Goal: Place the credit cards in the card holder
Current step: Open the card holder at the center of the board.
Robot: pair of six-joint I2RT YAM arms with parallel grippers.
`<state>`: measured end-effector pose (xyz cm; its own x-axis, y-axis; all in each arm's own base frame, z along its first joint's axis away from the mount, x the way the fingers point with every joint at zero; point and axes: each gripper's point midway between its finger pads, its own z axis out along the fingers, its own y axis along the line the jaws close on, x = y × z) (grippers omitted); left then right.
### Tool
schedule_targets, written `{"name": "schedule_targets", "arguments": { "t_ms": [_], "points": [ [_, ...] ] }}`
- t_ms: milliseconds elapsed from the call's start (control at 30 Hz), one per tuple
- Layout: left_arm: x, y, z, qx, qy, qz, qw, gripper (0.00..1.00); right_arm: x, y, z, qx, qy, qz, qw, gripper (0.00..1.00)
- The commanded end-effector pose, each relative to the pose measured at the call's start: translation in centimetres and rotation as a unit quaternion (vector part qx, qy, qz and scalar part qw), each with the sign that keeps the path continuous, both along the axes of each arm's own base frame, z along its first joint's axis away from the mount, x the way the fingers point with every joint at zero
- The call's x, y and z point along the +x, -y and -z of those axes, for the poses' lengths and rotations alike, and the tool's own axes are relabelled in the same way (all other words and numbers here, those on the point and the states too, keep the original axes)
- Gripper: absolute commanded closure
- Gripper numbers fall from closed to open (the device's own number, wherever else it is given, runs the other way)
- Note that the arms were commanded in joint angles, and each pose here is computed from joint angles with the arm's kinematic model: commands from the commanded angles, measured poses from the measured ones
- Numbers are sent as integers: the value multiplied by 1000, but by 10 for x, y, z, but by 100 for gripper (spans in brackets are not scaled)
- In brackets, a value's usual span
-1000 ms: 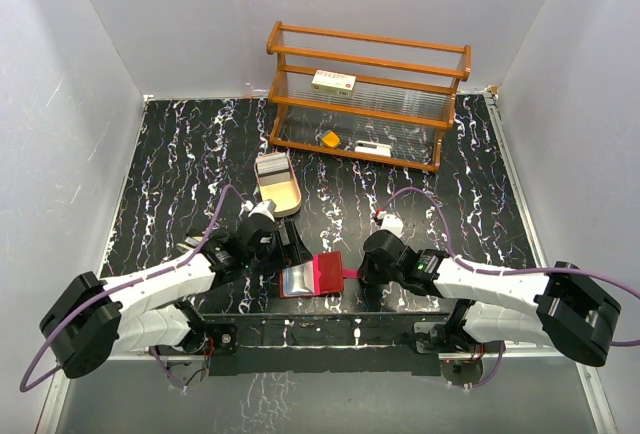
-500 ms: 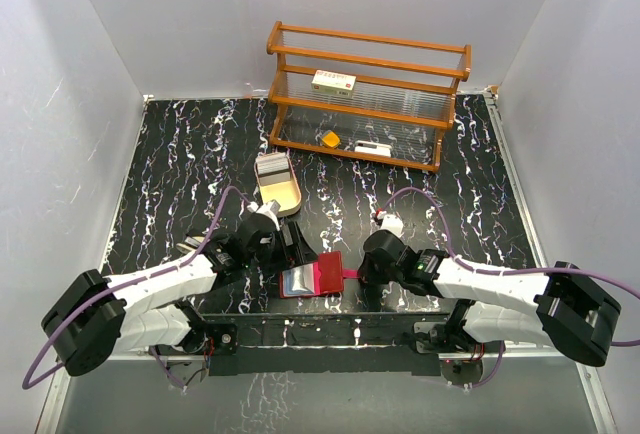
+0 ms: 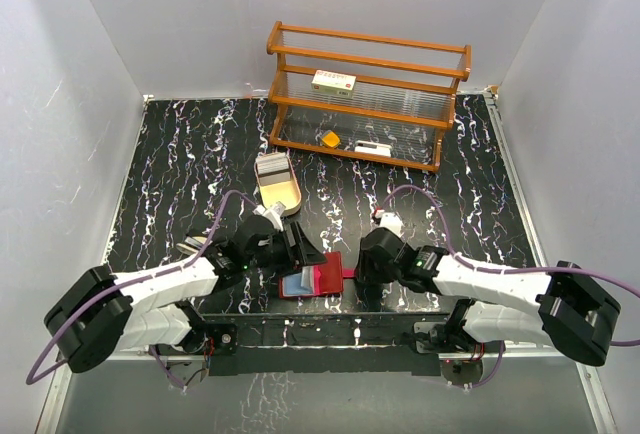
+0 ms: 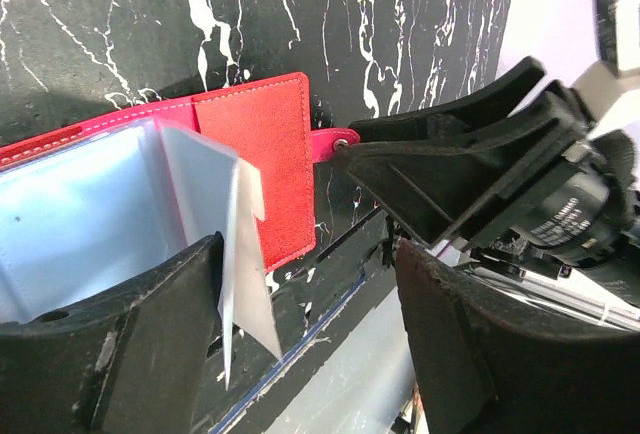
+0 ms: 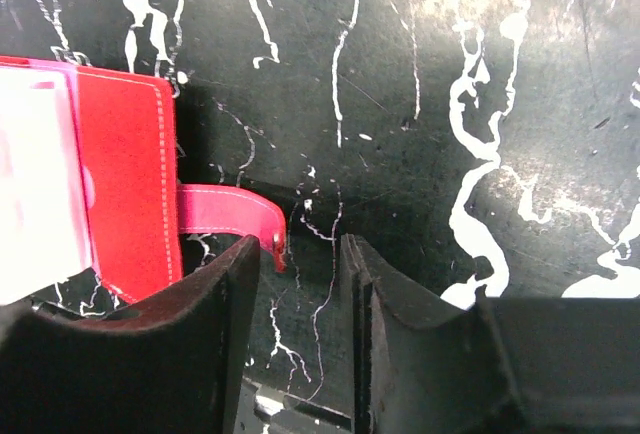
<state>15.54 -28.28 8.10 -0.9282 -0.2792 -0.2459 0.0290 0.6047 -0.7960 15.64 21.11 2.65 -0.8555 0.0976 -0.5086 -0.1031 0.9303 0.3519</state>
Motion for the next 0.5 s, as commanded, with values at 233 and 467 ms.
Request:
{"name": "schedule_targets", "arguments": {
  "t_ms": [233,467],
  "points": [
    [5,22,-16,-28,1,24,999,30,10,-28,-72,32,27,-49,998,58],
    [11,31,-24,-32,6,29,999,28,-4,-57,-101,152,24,-57,986,52]
  ]
}}
